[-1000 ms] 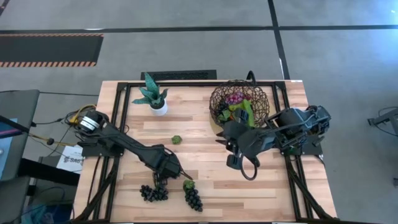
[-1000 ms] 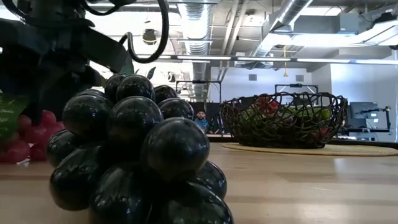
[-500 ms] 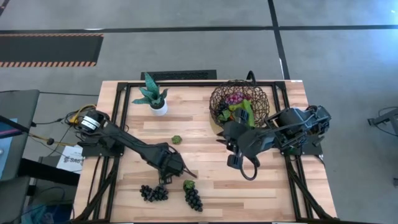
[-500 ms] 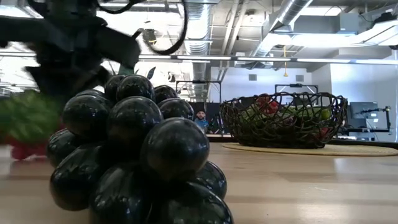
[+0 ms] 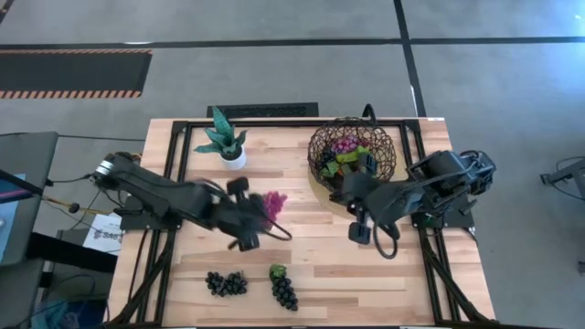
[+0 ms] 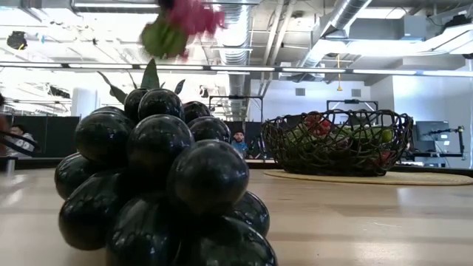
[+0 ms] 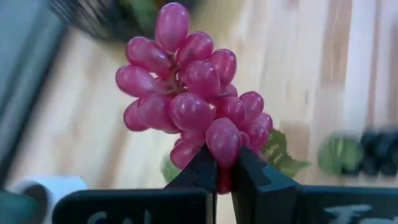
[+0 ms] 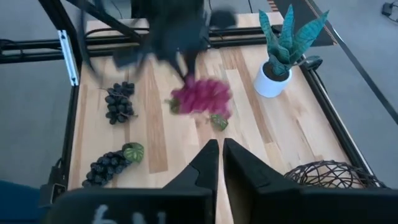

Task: Build produce basket
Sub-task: Put the purple grapes into the black wire basket

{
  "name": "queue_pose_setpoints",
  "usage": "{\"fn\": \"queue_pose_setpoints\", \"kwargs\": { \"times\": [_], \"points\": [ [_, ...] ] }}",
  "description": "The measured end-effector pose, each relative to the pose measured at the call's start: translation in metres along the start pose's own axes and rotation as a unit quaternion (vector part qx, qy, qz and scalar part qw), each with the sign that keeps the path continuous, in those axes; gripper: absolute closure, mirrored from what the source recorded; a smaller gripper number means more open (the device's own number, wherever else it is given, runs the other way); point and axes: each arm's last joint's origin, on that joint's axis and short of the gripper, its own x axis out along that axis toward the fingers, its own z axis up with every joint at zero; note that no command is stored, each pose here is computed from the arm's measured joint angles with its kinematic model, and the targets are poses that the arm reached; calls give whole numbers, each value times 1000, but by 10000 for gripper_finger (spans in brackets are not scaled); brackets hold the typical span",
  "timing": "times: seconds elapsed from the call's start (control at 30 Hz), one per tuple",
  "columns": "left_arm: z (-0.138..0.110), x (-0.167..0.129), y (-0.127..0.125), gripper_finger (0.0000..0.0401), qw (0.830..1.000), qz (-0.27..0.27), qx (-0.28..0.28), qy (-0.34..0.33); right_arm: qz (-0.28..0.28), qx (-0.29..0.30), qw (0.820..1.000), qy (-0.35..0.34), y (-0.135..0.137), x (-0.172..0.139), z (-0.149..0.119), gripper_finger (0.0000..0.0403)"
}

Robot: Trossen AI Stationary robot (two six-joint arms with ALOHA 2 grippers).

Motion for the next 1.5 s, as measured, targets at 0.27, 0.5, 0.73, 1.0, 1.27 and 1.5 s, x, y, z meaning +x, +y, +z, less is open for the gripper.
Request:
{"fn": "queue_pose_setpoints", "kwargs": {
  "times": [0.27,0.5,0.73,1.0,1.27,1.5],
  "points": [
    [11,-79,45,401,983,31,-40,-178,8,-9,999,-42,14,-4,2,392],
    [3,-103,58,401,976,10,-44,-212,-19,22,998,-50,9,22,10,355],
    [-2,-108,49,401,978,-6,-17,-208,12,61,998,-29,-7,67,25,347],
    [-5,-108,48,401,979,-6,-10,-204,102,27,989,-104,-29,92,54,343],
    [-7,-108,49,401,981,-4,-8,-195,85,25,992,-91,-44,100,54,278],
    [-7,-108,48,401,981,-9,-18,-195,70,31,993,-85,-53,120,56,200]
  ]
}}
